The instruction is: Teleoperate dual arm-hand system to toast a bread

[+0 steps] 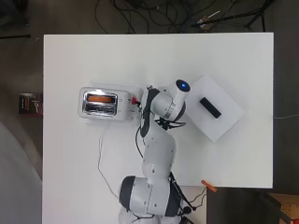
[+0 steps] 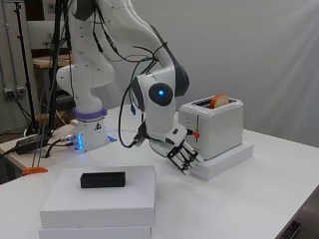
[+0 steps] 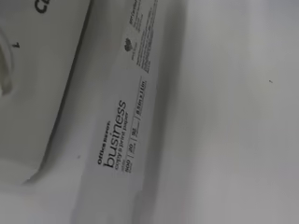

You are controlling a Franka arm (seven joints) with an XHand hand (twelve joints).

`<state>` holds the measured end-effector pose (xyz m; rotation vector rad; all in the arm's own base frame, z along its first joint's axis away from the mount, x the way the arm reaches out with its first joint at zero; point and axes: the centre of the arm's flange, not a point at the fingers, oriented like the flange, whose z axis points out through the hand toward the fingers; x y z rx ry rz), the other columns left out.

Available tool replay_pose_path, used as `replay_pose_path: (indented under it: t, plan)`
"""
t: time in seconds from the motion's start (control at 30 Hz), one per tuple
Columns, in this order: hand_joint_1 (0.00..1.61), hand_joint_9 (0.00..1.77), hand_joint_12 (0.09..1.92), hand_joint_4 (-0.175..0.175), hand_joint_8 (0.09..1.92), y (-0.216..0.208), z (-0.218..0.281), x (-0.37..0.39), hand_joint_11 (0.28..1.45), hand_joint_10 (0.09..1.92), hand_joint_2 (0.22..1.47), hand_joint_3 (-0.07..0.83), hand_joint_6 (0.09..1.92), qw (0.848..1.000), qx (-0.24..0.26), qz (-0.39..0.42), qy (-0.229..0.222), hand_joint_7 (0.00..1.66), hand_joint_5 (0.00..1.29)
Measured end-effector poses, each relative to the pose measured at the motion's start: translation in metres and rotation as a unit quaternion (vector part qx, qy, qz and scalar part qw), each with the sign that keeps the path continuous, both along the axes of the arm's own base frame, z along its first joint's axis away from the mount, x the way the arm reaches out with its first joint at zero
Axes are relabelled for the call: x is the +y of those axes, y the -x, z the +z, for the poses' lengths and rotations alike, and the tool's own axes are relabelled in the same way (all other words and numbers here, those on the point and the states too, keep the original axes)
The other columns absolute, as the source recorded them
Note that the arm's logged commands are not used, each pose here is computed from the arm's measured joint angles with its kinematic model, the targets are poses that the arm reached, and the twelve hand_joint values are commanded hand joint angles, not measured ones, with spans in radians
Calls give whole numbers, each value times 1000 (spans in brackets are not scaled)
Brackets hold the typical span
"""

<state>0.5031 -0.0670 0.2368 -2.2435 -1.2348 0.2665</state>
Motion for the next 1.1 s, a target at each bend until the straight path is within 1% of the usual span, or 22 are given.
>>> replay_pose_path:
  t: [0.13,0.23,0.3,0.37,0.53,0.6,0.63,0.73,0.83,0.93,1.0,1.1]
  plan:
    - [226,837,87,-52,87,7,-27,-6,573,87,1058,4,87,1000,20,-15,-3,650,226]
    - [224,846,87,-52,87,1,-27,-2,565,87,1053,1,87,1000,18,-19,-1,654,225]
    - [219,892,87,-48,87,-4,-23,0,573,87,1056,0,87,1000,16,-11,7,683,251]
    - [209,909,87,-48,87,-10,-13,6,557,87,1064,2,87,1000,5,-1,10,691,258]
    - [197,873,87,-56,87,-23,38,18,532,87,1087,8,87,999,-41,21,25,697,290]
    - [191,808,87,-64,87,-24,43,15,508,87,1092,8,87,998,-42,28,35,630,259]
    - [188,796,87,-66,87,-23,44,13,500,87,1097,9,87,998,-38,25,39,624,259]
    - [190,797,87,-71,87,-19,40,5,492,87,1110,9,87,999,-15,0,49,633,273]
    - [175,808,87,-76,87,-12,35,-9,497,87,1125,11,87,999,-4,-7,50,646,288]
    - [148,909,87,-82,87,-14,56,-13,548,87,1141,4,87,998,-26,-7,49,727,333]
    - [134,923,87,-89,87,-20,83,-10,560,87,1150,5,87,997,-52,-3,59,740,334]
    - [126,913,87,-96,87,-23,99,0,565,87,1159,7,87,996,-63,-1,68,739,318]
